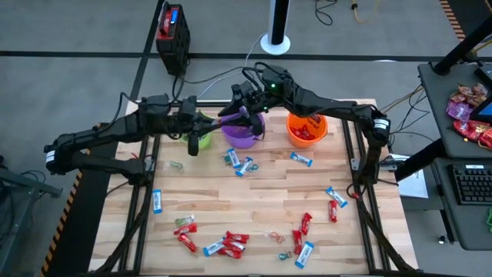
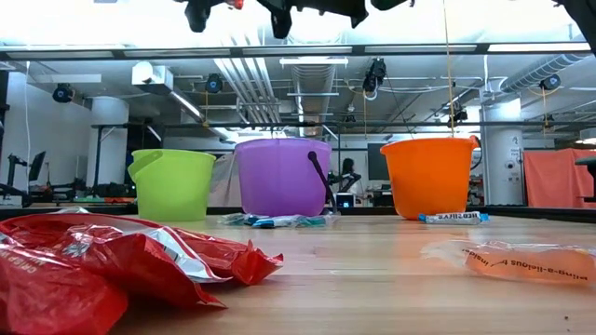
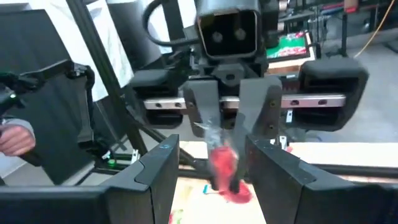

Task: Sort candy by brand, put in halloween buckets
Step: Put the orange gummy into the purple bucket

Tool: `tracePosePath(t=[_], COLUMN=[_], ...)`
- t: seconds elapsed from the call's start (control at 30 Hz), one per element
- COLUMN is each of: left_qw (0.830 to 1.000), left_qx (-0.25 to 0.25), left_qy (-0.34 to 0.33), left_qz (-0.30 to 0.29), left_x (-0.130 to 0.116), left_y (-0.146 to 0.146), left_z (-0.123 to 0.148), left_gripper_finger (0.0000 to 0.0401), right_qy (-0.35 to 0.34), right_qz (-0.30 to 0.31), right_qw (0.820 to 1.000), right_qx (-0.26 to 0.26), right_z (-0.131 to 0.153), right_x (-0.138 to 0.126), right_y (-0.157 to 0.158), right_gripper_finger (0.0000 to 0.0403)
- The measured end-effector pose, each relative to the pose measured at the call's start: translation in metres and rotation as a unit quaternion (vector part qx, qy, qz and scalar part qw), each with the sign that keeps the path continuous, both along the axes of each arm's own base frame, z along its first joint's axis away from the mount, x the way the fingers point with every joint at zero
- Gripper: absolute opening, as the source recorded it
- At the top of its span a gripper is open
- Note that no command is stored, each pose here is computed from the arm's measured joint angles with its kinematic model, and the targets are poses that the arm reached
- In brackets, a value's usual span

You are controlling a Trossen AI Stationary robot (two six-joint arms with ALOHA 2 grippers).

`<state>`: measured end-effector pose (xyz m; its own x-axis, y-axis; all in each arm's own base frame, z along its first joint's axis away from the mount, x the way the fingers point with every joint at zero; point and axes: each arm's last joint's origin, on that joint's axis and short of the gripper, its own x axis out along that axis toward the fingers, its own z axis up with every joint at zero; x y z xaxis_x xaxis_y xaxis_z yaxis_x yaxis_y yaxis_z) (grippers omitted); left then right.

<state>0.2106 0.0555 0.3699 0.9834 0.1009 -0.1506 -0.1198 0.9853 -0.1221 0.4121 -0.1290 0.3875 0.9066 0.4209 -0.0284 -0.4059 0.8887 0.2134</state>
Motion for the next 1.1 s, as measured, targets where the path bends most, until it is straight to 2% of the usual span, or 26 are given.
tracePosePath(t=[0.17,0.27,0.37,0.57,0.67,0.83,1.1], left_qw=[0.999,0.999,0.999,0.999,1.000,0.999,0.999], left_qx=[-0.009,-0.012,-0.013,-0.013,-0.023,-0.032,-0.052], left_qy=[-0.007,-0.012,-0.012,-0.014,-0.015,-0.015,-0.003], left_qz=[-0.031,-0.034,-0.033,-0.028,-0.010,0.000,0.003], left_x=[0.012,0.013,0.013,0.012,0.012,0.012,0.012], left_y=[0.004,0.004,0.005,0.006,0.007,0.008,0.008], left_z=[-0.004,-0.003,-0.004,-0.003,-0.003,-0.003,-0.006], left_gripper_finger=[0.0003,0.0003,0.0005,0.0009,0.0016,0.0056,0.0155], right_qy=[0.002,-0.010,-0.010,-0.014,-0.013,-0.010,-0.001], right_qz=[0.004,0.004,0.004,0.009,0.008,0.007,-0.003], right_qw=[1.000,1.000,1.000,1.000,1.000,1.000,1.000], right_qx=[-0.001,-0.009,-0.009,-0.016,-0.016,-0.012,-0.001], right_z=[-0.005,-0.003,-0.003,-0.003,-0.003,-0.003,-0.004], right_x=[0.004,0.004,0.004,0.004,0.004,0.004,0.001], right_y=[0.002,0.001,0.001,0.002,0.001,0.000,-0.008], right_gripper_finger=[0.0175,0.0161,0.0125,0.0024,0.0016,0.0013,0.0012])
